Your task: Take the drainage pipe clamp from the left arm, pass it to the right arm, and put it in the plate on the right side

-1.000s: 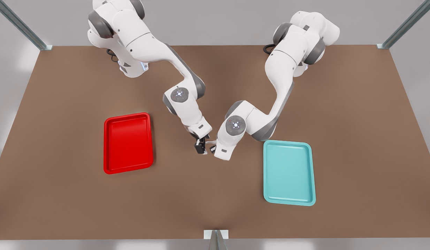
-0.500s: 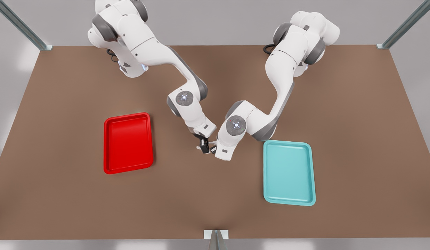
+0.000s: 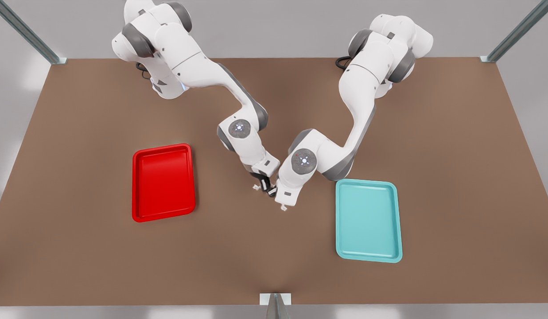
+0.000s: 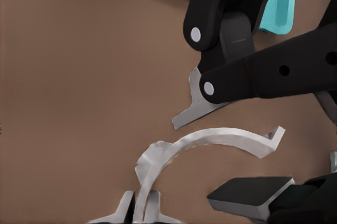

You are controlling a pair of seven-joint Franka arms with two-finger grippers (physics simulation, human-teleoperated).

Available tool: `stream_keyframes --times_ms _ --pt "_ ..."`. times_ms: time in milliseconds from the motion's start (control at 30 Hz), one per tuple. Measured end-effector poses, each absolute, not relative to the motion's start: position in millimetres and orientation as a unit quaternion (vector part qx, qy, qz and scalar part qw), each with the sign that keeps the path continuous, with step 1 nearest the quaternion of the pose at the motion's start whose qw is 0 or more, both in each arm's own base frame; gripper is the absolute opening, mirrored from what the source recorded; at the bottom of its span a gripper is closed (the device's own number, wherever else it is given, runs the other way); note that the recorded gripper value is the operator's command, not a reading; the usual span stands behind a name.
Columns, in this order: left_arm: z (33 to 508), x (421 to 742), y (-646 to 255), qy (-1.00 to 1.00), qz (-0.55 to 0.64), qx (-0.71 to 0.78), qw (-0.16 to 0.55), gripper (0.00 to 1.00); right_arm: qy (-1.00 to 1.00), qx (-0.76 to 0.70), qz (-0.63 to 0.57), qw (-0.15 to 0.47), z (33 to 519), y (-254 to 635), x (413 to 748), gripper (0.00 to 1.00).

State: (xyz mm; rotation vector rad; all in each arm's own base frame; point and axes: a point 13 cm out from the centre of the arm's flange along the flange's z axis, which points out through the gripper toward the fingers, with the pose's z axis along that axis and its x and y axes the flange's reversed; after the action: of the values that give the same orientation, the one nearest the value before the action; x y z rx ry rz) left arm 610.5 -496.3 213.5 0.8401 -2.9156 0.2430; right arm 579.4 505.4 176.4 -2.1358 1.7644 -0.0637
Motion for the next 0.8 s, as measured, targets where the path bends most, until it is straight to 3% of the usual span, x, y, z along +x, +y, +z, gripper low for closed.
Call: stream_keyframes --times_ms 100,267,367,467,567,633,800 --pt "226.0 623.0 -484.4 -0.952 0.090 0.288 0.047 1.00 0.625 -0.759 -0.025 0.183 177.1 499.6 584.8 0.21" --pt "294.4 669.9 -367.5 -0.937 0.073 0.336 0.053 1.00 0.638 -0.750 -0.031 0.172 180.4 464.9 603.3 0.21" --pt "348.6 670.9 -270.5 -0.946 0.023 0.320 0.049 0.99 0.672 -0.725 -0.034 0.146 196.5 380.0 630.3 0.21" --pt "361.2 648.2 -196.2 -0.952 -0.032 0.295 0.076 1.00 0.715 -0.691 -0.031 0.107 202.1 257.4 650.5 0.21" --pt "360.5 602.8 -160.7 -0.960 -0.067 0.251 0.108 1.00 0.736 -0.673 -0.016 0.065 188.0 168.5 637.3 0.21" --pt "362.9 592.0 -163.7 -0.968 -0.069 0.212 0.113 1.00 0.745 -0.666 -0.003 0.040 172.9 122.9 625.0 0.21" --pt "370.0 577.3 -187.7 -0.983 -0.062 0.123 0.120 1.00 0.755 -0.654 0.044 -0.020 119.3 48.8 553.7 0.21"
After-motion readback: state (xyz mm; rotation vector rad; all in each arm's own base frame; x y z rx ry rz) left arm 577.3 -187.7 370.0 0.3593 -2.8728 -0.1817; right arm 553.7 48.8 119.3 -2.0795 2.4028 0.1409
